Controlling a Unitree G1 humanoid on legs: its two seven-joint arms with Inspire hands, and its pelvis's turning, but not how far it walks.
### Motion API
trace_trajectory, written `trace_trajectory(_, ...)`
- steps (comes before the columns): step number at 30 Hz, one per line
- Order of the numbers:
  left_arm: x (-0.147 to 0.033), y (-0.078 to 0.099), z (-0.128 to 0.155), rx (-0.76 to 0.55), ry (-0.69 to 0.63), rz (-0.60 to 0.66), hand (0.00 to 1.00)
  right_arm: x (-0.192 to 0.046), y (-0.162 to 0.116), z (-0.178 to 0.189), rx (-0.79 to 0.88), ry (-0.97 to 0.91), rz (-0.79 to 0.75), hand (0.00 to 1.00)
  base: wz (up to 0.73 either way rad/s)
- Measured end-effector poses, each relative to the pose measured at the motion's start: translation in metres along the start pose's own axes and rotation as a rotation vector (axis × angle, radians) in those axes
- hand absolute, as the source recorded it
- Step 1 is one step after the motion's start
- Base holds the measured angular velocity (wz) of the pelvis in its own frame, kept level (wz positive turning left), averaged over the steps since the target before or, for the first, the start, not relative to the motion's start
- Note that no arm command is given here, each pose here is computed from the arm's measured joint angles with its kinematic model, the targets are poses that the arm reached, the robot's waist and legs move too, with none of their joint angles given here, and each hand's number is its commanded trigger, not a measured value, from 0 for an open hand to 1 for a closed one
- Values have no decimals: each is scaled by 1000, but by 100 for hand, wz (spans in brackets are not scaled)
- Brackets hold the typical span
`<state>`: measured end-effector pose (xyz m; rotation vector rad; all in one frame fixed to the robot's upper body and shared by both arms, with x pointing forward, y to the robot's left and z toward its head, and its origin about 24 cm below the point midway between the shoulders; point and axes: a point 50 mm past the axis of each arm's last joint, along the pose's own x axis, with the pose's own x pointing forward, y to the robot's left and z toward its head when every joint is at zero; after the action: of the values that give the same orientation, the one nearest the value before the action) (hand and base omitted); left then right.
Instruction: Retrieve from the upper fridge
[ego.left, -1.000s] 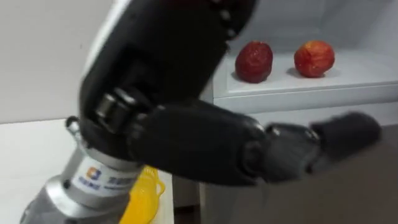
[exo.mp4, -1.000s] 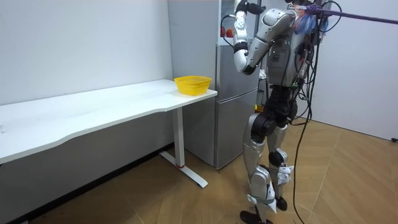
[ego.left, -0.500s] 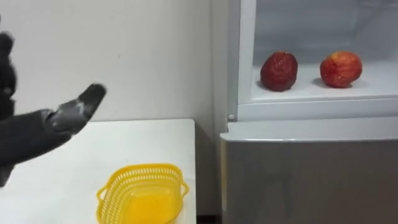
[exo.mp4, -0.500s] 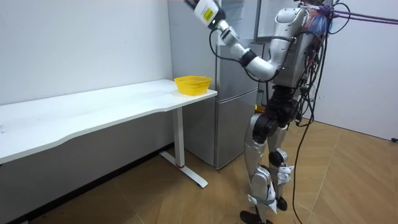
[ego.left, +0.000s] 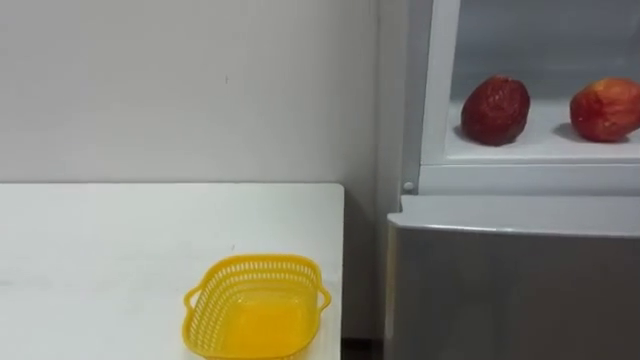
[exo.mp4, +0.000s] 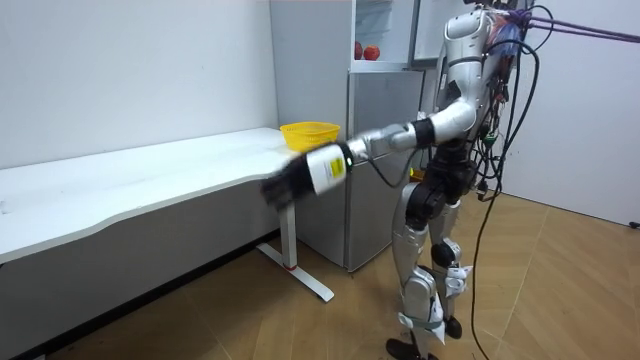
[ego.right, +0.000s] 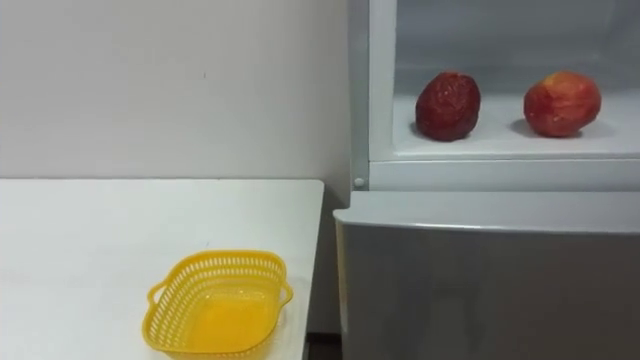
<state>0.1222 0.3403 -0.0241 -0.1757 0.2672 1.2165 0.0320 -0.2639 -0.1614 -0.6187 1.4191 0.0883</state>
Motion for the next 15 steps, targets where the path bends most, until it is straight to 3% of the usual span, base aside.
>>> trace_trajectory(4,-7,8,-37,34,160,55,0,0,0,2,-3,-3,-5,0,5)
trace_trajectory(9,-21,30,-90,185,368,101,0,0,1,-2,-13,16,6,0,-1)
trace_trajectory(15,-44,56,-135,431,563,5,0,-1,6,-7,-23,43,48,0,-3)
